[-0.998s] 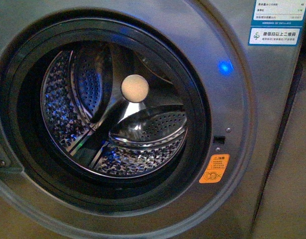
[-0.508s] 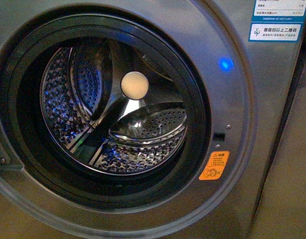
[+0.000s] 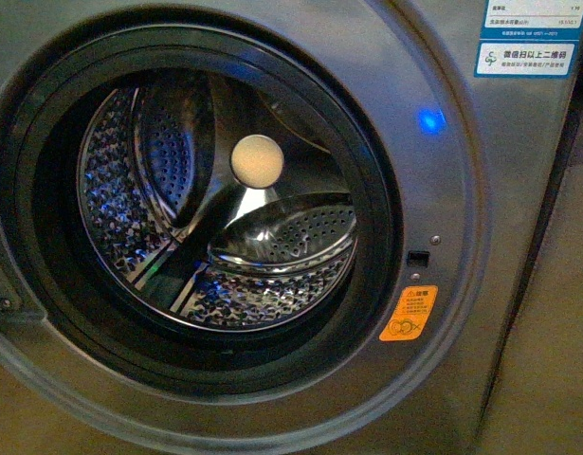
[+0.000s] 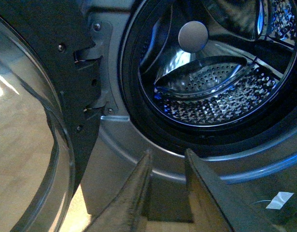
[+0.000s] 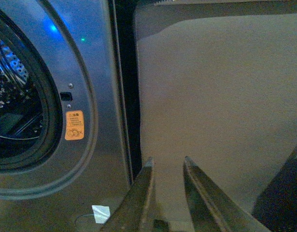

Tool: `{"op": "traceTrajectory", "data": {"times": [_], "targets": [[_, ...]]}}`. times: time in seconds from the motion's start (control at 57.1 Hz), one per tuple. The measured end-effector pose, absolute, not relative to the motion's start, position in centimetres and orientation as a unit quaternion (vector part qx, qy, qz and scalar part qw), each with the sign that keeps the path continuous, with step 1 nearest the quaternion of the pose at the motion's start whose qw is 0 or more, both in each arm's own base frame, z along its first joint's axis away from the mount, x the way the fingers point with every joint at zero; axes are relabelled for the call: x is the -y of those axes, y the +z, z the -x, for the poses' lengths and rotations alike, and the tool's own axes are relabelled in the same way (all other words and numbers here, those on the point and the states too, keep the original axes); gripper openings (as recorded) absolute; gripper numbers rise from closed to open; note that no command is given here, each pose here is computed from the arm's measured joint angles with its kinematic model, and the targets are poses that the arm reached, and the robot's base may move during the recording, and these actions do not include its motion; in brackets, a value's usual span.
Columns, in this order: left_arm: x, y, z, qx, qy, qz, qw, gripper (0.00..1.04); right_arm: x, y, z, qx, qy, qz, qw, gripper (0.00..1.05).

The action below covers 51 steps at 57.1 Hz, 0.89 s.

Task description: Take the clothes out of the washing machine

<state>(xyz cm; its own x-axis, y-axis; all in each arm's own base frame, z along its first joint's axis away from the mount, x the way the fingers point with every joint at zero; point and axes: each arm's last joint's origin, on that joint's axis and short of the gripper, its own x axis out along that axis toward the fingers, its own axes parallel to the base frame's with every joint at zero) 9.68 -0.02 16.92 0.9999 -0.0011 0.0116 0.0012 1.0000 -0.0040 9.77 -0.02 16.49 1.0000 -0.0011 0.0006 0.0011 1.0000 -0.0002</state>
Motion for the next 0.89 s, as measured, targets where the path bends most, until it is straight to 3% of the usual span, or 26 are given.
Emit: {"op": "traceTrajectory", "data": {"times": [0.385, 0.438, 0.893], "targets": [[0.03, 16.93, -9.68, 0.006, -0.001, 0.002, 1.000, 1.00, 0.02, 16.49, -9.77, 0.000, 0.000, 0.000, 1.000, 0.94], [0.02, 16.93, -9.68, 0.006, -0.001, 0.002, 1.000, 0.98, 0.02, 16.49, -9.77, 0.000, 0.000, 0.000, 1.000, 0.99], [0.02, 16.93, -9.68, 0.006, -0.001, 0.002, 1.000, 0.98, 0.02, 16.49, -9.77, 0.000, 0.000, 0.000, 1.000, 0.97]]}}
